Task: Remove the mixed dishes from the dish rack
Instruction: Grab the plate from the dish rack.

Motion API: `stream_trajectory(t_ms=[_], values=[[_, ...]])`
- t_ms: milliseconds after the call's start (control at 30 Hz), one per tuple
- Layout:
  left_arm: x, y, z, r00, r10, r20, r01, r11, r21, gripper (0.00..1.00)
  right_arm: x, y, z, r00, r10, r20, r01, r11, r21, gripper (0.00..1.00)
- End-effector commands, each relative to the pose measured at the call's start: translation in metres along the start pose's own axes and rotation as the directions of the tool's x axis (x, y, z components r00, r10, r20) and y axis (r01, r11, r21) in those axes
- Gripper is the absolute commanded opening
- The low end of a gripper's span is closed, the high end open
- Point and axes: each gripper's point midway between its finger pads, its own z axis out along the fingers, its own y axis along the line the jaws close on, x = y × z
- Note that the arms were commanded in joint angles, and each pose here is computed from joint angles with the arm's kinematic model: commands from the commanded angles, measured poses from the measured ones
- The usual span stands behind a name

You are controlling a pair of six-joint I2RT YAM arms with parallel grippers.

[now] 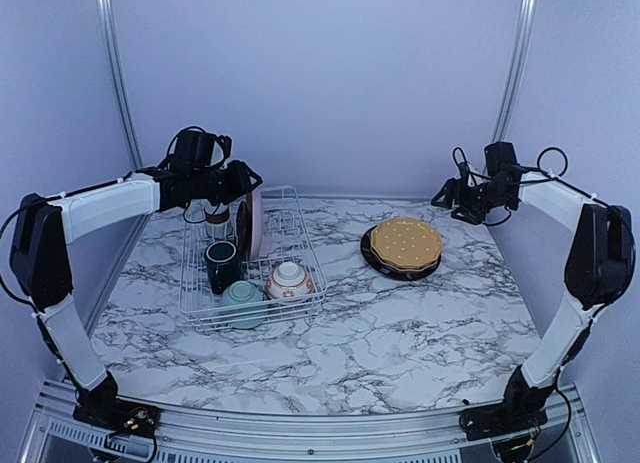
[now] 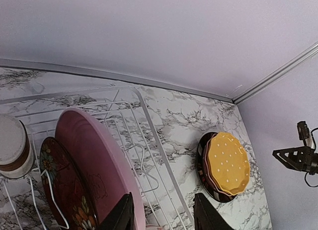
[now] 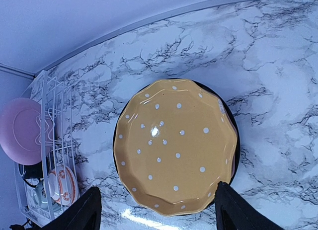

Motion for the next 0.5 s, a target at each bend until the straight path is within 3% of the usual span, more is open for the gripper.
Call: stream_trajectory(t_ms=[0,300,400,467], values=[[0.028,0.014,0.016,0.996,-0.031,-0.086,0.03,0.999,-0.019,0.42,-0.009,0.009,-0.013,0.999,-0.018,0.042,0.018,1.0,-0.013,0.76],[0.041,0.021,0.029,0.992,-0.043,-0.123,0.041,0.999,-0.021,0.42,-0.007,0.007,-0.01,0.999,-0.014,0.034,0.015,1.0,-0.011,0.76],[0.042,0.021,0.031,0.991,-0.045,-0.126,0.044,0.999,-0.012,0.36,-0.008,0.007,-0.01,0.999,-0.016,0.035,0.016,1.0,-0.009,0.76],[0.041,0.019,0.03,0.991,-0.048,-0.123,0.048,0.999,-0.005,0.27,-0.009,0.007,-0.01,0.999,-0.016,0.035,0.016,1.0,-0.011,0.76]])
